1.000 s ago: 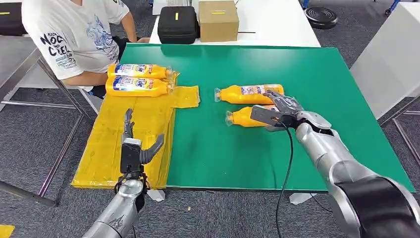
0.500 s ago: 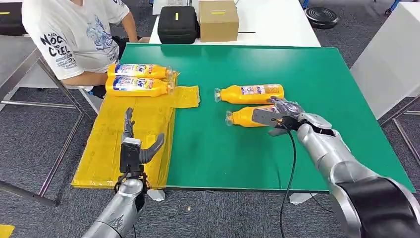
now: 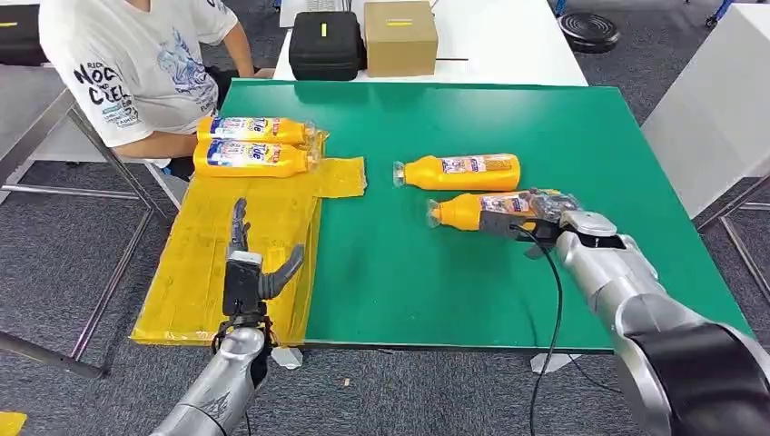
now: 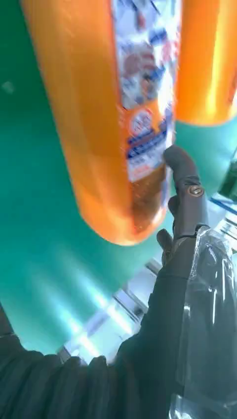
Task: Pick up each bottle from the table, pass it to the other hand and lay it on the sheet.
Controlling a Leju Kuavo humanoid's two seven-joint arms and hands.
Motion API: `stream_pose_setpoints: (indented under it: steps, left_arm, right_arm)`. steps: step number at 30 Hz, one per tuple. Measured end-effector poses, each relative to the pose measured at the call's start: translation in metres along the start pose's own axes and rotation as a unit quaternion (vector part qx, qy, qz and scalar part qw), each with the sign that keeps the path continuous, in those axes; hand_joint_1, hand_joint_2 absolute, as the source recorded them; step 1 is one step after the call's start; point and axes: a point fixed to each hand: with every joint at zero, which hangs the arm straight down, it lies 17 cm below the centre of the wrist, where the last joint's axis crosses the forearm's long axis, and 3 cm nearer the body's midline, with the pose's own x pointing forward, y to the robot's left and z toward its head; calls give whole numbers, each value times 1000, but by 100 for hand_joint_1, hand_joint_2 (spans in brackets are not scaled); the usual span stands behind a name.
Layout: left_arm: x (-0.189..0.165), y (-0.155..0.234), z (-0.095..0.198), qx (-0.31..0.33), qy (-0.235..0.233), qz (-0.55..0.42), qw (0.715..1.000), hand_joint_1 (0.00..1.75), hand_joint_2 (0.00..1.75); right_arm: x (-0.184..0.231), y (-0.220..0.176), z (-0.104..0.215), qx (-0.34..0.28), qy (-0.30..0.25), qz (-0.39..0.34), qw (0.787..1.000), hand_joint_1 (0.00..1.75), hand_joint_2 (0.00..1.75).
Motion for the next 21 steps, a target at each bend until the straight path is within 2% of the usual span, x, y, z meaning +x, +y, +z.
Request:
stream_pose_setpoints:
  steps: [9, 15, 21]
  left_arm:
    - [1, -1, 0, -2, -1, -2, 1000, 0, 175]
    - [1, -3, 0, -4, -1, -1, 1000, 0, 175]
    - [2, -4, 0, -4, 0, 0, 1000, 0, 175]
  right_arm:
    - [-9, -13, -1, -22, 10, 15, 1000, 0, 175]
    - [0, -27, -2, -58, -18, 15, 998, 0, 175]
    - [1, -29, -2, -63, -21, 16, 998, 0, 175]
